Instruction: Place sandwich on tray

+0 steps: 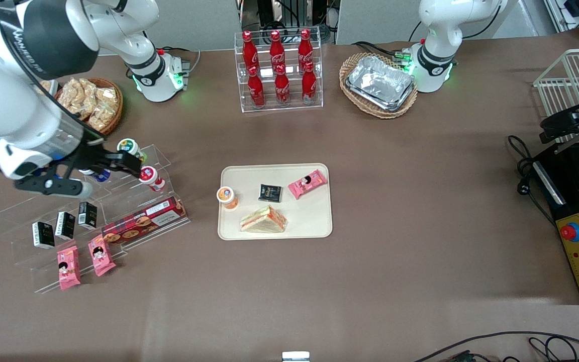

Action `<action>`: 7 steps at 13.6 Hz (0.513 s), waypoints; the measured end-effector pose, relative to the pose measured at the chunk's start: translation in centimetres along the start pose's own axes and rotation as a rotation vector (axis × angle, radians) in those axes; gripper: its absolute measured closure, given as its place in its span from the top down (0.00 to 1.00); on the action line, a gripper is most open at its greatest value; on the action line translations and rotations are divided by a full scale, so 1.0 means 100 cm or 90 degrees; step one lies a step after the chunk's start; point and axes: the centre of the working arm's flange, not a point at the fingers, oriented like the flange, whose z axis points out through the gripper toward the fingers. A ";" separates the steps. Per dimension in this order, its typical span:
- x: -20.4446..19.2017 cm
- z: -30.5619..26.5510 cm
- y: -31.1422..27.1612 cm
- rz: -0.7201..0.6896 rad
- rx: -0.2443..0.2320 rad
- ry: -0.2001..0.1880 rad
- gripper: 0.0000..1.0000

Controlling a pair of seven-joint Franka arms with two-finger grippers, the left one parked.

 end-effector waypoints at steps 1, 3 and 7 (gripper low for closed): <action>0.004 -0.001 0.013 -0.033 -0.011 0.005 1.00; 0.013 -0.002 0.044 -0.092 -0.015 0.005 1.00; 0.029 -0.006 0.109 -0.183 -0.008 0.010 1.00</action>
